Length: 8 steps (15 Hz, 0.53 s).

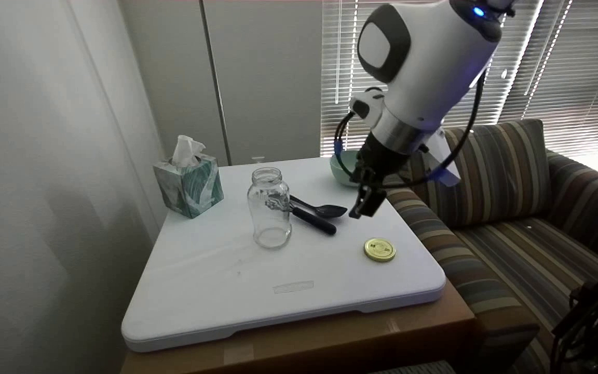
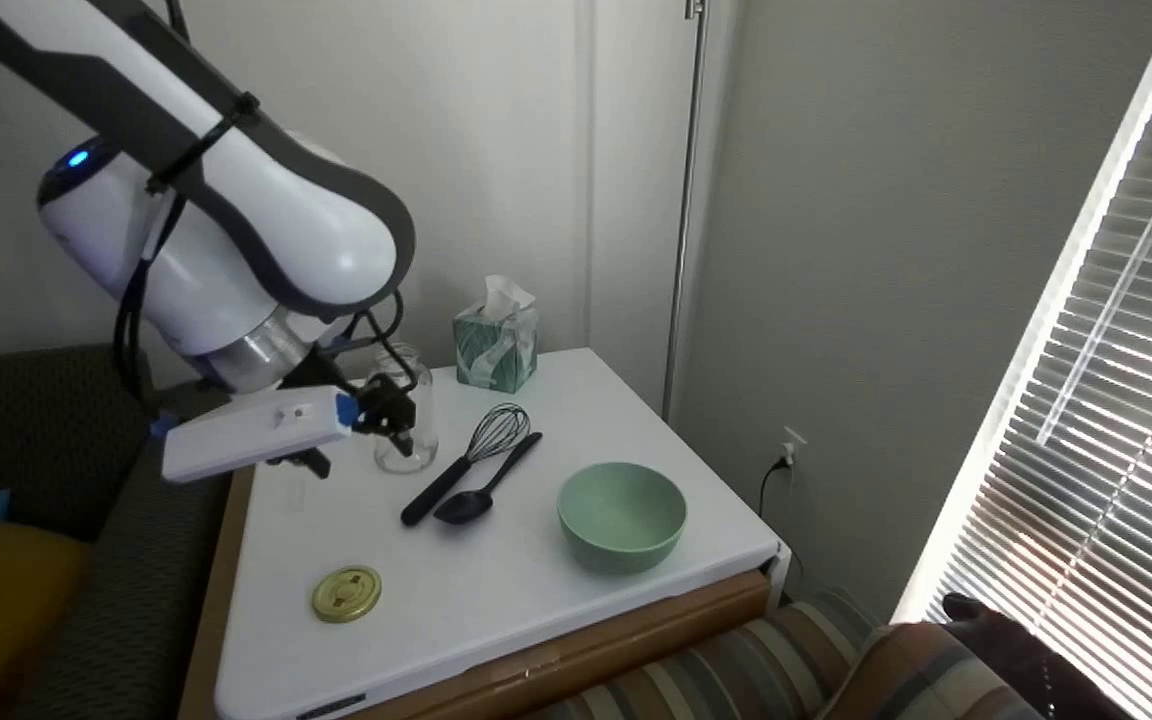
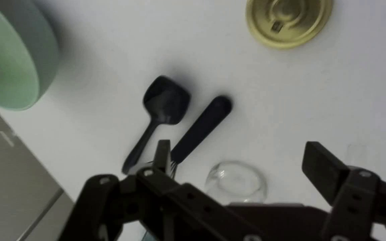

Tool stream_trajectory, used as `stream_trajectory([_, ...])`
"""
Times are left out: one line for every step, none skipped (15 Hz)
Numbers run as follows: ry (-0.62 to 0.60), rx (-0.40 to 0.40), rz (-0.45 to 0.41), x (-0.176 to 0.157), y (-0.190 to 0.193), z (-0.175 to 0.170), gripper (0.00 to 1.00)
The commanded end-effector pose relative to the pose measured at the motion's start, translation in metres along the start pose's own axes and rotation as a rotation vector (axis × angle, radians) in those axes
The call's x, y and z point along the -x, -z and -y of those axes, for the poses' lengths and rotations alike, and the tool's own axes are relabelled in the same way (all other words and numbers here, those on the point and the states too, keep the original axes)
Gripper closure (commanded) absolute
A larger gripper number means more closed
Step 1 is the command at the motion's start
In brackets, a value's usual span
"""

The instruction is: Put the spoon on the table and then move the jar to the right

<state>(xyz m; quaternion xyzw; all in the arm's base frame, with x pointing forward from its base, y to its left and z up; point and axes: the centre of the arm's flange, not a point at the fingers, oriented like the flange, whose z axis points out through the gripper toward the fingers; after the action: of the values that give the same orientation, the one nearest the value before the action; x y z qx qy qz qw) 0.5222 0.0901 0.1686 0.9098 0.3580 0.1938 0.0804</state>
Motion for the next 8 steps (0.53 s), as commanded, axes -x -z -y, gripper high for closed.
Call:
stream_trajectory([-0.198,0.057,-0.028,-0.062,0.027,-0.059,0.00])
stream_trajectory([-0.110,0.042,-0.040,-0.016,0.009,-0.020,0.00])
stream_trajectory([-0.124,0.051,-0.046,-0.018,0.011,-0.025,0.00])
stream_trajectory([-0.123,0.050,-0.046,-0.018,0.011,-0.024,0.00])
stream_trajectory([-0.121,0.047,-0.044,-0.017,0.010,-0.022,0.00])
stream_trajectory([-0.118,0.044,-0.044,-0.018,0.009,-0.020,0.00])
stream_trajectory([-0.120,0.045,-0.049,-0.016,0.003,-0.013,0.00])
stream_trajectory([-0.141,0.076,-0.059,-0.019,-0.001,-0.014,0.00])
